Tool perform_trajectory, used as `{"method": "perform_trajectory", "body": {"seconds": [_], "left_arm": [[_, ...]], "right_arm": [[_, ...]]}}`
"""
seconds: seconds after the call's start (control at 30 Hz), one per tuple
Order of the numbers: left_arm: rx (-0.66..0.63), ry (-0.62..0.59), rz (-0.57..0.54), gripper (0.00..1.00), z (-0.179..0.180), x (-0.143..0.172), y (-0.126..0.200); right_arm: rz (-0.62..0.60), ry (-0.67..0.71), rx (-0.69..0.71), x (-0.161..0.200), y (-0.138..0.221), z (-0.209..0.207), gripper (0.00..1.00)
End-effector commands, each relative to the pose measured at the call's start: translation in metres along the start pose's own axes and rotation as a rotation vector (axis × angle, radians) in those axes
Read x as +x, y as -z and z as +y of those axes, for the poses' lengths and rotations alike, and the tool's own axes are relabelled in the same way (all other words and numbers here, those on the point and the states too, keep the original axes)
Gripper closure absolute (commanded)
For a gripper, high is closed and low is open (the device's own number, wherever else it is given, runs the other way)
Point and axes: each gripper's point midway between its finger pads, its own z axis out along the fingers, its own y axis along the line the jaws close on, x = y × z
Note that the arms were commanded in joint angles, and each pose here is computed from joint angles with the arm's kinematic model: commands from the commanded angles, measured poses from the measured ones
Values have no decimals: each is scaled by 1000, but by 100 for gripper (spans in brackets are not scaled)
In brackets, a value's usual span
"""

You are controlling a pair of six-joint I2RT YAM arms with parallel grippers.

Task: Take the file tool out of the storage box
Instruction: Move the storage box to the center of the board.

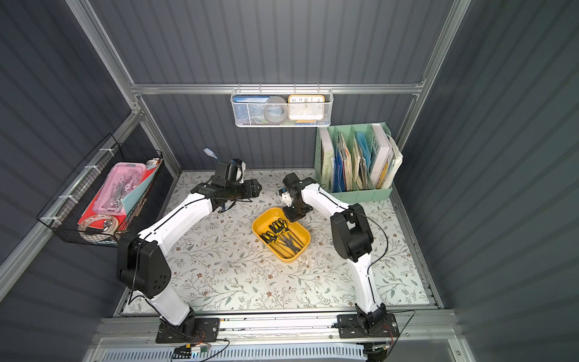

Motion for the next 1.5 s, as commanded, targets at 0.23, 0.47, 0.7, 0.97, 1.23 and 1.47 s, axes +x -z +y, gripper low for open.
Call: {"method": "perform_trajectory", "body": {"seconds": [0.23,0.47,0.7,0.97,1.23,1.47], "left_arm": [[-11,-21,-16,22,0,-9,11],[11,-3,-23,22,-2,-5,7],[10,-3,-28,22,-1,-4,9],[6,-4,-32,22,-1,-3,15],[2,-15,-27,20,1,0,17],[31,-1,-74,14,-10,-20,25]], "right_arm": [[-31,-128,211,82,48,-39,100],[-79,-465,271,153,85,-110,100],[-92,-576,274,180,83,-155,100],[2,-475,304,191,70,-191,100],[22,-539,272,183,69,-215,94],[-30,-592,225,172,79,-208,56]]}}
